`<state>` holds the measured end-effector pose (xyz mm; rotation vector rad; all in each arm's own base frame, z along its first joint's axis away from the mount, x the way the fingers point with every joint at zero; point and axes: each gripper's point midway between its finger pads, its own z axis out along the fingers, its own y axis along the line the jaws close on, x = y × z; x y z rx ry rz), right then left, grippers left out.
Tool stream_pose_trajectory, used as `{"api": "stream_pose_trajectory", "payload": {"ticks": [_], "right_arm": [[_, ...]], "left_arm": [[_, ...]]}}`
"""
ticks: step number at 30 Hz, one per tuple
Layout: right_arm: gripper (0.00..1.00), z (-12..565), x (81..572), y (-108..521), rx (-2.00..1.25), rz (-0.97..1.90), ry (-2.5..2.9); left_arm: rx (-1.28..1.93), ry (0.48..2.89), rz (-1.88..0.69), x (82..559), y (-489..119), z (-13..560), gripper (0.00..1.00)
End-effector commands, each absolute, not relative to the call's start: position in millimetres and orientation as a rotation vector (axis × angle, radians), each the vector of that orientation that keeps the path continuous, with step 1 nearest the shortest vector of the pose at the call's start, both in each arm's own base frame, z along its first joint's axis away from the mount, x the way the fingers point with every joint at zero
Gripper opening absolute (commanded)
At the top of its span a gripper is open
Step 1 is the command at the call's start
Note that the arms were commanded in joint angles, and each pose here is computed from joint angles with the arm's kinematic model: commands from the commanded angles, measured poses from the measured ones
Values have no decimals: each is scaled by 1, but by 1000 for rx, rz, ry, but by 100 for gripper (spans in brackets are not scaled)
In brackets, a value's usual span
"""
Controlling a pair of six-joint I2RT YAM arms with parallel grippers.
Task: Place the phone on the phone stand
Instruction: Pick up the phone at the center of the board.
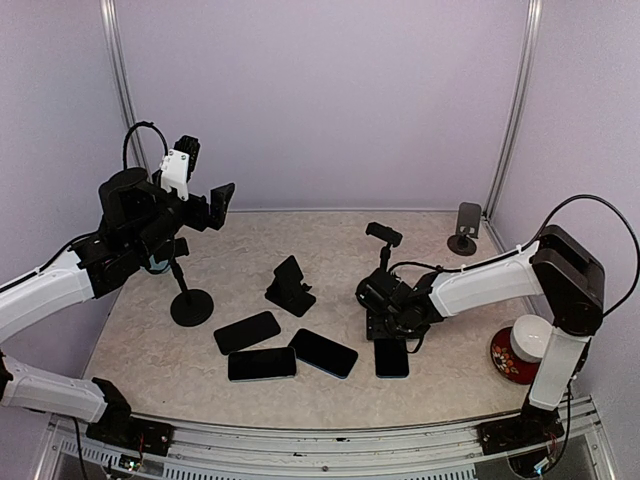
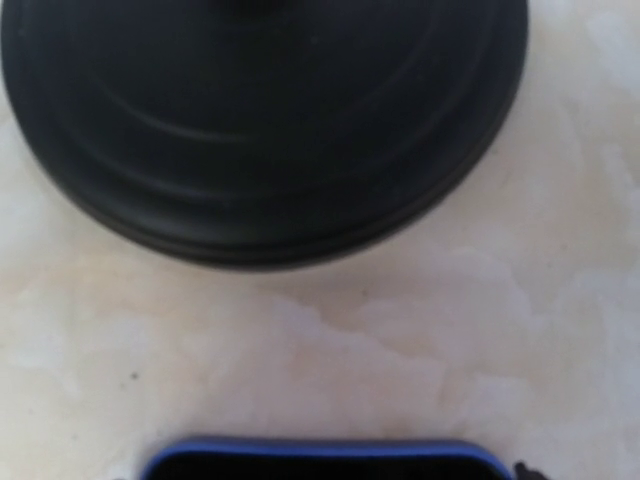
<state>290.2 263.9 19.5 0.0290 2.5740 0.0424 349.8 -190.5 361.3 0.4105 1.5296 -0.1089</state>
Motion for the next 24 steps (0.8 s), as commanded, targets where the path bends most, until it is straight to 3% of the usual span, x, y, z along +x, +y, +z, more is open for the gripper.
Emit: {"api": "stream_pose_trajectory", "payload": {"ticks": [1,8,24], "right_arm": [[70,-5,274,263,-13,25,2655],[61,16,286,283,-93,154,2561],[58,91,292,315,-255,276,2312]], "left_arm": [[402,1495,-105,345,-189,370,99],[406,1497,-109,345,-190,369,99],[526,1530,-160,329,-238,366,99]]}}
